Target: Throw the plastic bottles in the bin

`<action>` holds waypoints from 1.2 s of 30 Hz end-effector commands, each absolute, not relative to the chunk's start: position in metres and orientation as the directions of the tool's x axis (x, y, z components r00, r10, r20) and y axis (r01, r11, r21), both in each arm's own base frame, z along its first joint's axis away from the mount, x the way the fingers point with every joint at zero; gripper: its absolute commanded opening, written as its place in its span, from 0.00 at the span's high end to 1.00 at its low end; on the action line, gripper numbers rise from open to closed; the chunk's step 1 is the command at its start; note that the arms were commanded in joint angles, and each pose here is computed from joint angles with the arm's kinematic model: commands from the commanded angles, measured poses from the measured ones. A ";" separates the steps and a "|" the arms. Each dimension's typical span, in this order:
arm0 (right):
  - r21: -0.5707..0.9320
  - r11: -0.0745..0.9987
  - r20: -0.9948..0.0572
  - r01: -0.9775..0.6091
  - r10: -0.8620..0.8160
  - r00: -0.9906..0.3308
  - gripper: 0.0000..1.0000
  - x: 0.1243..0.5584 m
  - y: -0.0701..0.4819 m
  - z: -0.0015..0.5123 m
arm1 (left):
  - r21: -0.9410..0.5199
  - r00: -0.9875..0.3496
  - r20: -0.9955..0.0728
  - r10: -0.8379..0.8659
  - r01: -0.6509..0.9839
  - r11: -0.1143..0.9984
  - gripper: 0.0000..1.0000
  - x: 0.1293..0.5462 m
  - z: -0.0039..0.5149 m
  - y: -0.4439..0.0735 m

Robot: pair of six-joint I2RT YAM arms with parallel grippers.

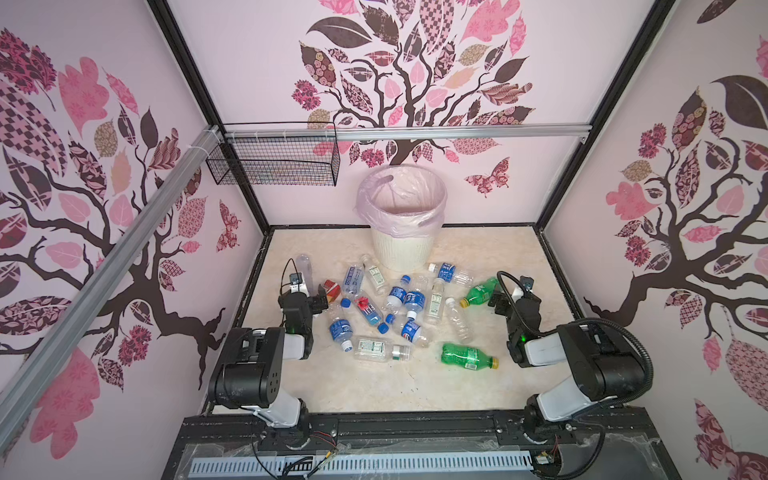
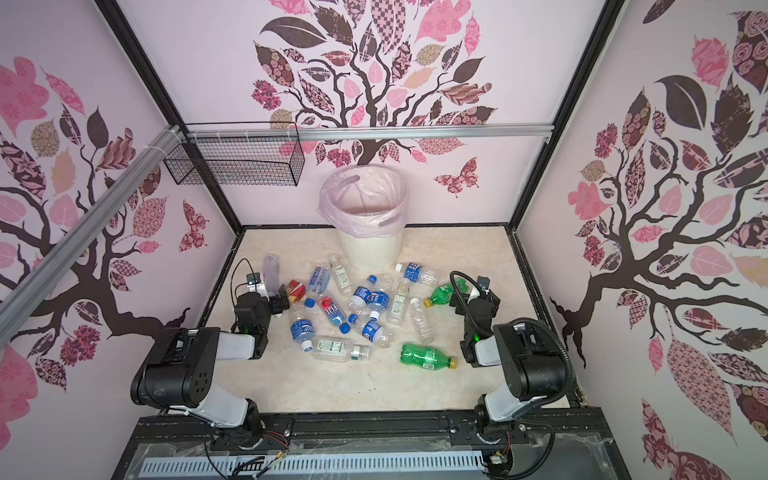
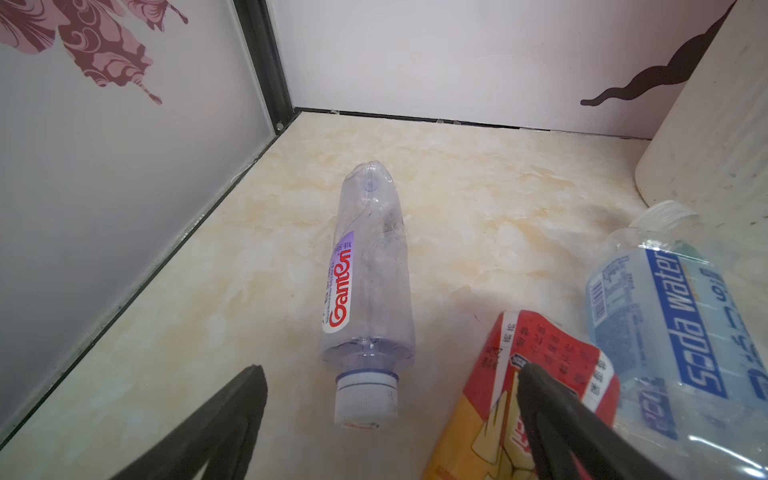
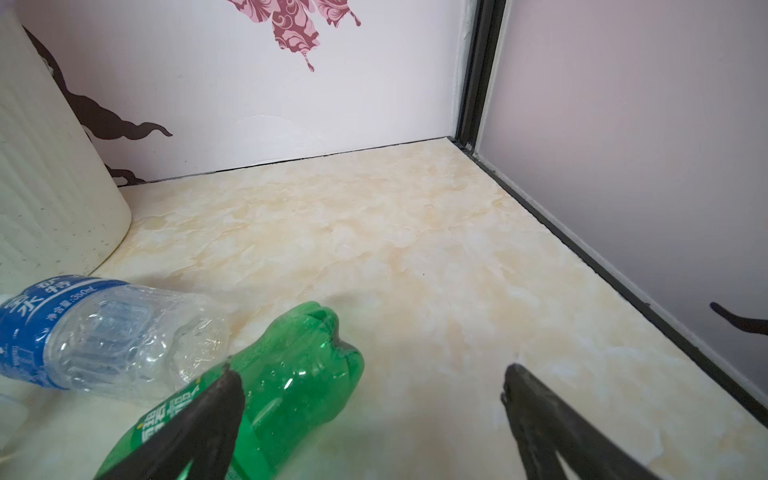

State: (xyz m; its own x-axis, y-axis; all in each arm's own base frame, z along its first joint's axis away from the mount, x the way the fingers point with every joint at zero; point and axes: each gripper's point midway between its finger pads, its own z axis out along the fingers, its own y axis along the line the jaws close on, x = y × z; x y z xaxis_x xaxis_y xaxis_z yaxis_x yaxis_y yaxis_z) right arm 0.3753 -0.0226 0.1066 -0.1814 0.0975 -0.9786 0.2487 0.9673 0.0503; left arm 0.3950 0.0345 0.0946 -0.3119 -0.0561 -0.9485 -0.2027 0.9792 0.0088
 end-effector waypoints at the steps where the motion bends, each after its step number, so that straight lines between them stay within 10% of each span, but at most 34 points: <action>1: 0.063 0.964 -0.982 0.257 0.105 -0.154 0.00 0.380 -0.024 0.115 | 0.005 -0.292 -0.955 -0.053 -0.195 0.981 0.03 0.398 0.102 0.033; 36: 0.085 0.905 -0.979 0.416 0.154 -0.135 0.00 0.373 -0.050 0.139 | 0.041 -0.373 -0.928 -0.021 -0.156 0.987 0.03 0.405 0.125 0.027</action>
State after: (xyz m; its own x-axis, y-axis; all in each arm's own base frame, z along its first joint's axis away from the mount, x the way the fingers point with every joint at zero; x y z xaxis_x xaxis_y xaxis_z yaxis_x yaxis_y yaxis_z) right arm 0.3703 -0.0329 0.1093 -0.1953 0.1118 -0.9744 0.3110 0.9493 0.0466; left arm 0.3948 0.0301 0.0930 -0.3738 -0.0474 -0.9263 -0.1681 0.9856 0.0174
